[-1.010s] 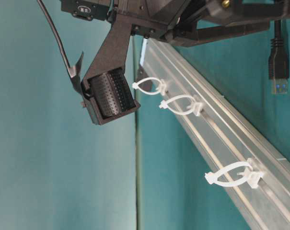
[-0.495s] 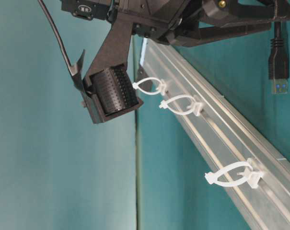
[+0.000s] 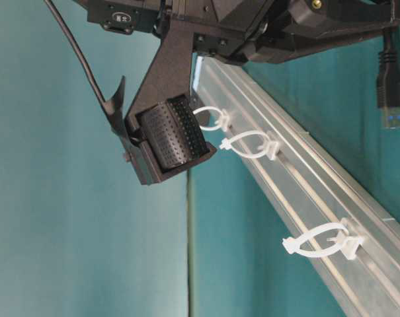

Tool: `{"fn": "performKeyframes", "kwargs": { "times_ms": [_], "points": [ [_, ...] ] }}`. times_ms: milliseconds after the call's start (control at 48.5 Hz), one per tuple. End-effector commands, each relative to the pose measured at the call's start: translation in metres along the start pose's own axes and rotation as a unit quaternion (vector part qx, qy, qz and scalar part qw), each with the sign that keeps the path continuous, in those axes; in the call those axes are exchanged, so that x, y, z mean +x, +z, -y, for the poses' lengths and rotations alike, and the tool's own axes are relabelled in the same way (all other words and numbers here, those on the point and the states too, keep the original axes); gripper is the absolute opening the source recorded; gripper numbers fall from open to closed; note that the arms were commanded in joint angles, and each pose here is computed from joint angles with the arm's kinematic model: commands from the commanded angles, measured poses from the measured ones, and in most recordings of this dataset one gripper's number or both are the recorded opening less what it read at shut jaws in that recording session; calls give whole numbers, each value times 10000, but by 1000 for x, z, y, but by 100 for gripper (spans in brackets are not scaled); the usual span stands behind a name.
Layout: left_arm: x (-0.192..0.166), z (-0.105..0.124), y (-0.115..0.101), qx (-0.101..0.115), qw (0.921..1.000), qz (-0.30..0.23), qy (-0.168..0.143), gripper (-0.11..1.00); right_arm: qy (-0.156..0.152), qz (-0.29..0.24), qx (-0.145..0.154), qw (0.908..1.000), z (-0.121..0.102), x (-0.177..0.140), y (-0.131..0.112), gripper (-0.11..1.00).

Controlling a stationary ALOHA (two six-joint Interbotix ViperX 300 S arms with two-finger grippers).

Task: Pass the USB cable through three rings with both arms.
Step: 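Lower the right gripper and grasp the cable just behind the USB plug, then lift the cable with the right gripper toward the first white ring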

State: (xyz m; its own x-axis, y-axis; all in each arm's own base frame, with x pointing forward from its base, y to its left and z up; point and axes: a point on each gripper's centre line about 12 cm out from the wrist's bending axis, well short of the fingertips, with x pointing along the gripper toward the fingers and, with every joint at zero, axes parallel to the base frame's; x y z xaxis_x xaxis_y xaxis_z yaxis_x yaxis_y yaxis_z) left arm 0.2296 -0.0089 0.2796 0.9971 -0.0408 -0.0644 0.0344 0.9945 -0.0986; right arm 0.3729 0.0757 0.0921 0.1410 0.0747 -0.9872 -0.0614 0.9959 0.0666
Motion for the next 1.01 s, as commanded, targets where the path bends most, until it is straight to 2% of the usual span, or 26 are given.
{"fn": "performKeyframes", "kwargs": {
  "times_ms": [0, 103, 783, 989],
  "points": [
    [2, 1, 9, 23, 9999, 122, -8, 0, 15, -199, -77, 9998, -7, 11, -6, 20],
    [2, 1, 9, 23, 9999, 122, -16, 0, 13, -230, -78, 9997, -7, 11, -7, 10],
    [1, 1, 9, 7, 9999, 130, -9, 0, 15, -215, -71, 9997, -8, 9, -6, 10],
    [1, 1, 9, 7, 9999, 130, -9, 0, 32, -9, 18, 10000, 1, -15, -1, 10]
  ]
}}
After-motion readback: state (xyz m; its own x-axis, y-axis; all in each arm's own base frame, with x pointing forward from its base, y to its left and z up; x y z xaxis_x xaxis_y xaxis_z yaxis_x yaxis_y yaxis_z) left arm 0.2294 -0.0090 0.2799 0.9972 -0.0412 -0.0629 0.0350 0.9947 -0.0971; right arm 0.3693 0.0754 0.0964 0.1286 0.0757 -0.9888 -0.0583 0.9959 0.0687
